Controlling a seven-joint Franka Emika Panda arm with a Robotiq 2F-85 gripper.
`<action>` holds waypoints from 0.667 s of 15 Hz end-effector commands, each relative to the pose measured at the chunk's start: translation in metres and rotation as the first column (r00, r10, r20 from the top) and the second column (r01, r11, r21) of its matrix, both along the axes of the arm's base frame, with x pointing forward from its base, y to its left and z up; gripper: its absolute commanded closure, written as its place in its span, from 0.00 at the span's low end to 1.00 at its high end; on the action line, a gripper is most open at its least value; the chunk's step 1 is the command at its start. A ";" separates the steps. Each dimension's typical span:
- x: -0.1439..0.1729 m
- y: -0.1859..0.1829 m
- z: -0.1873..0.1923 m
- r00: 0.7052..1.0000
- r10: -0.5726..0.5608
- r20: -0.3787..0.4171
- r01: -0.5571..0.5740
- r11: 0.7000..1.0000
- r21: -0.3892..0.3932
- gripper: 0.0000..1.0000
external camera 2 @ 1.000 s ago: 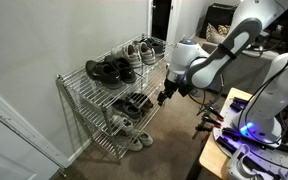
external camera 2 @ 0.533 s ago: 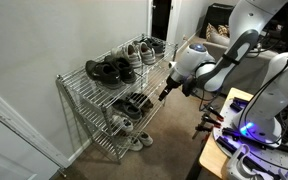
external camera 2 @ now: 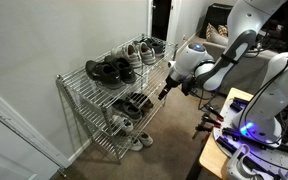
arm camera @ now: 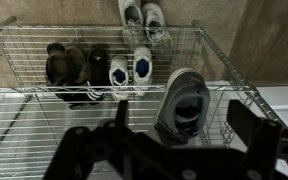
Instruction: Pick up the dark grey sneaker from the second shelf and put it on the topmost shelf.
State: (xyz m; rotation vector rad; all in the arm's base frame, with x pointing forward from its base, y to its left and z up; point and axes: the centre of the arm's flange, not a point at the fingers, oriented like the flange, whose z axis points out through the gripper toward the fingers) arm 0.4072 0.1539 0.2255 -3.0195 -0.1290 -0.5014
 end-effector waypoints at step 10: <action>0.057 0.101 -0.035 1.000 -0.004 -0.019 0.002 0.996 -0.095 0.00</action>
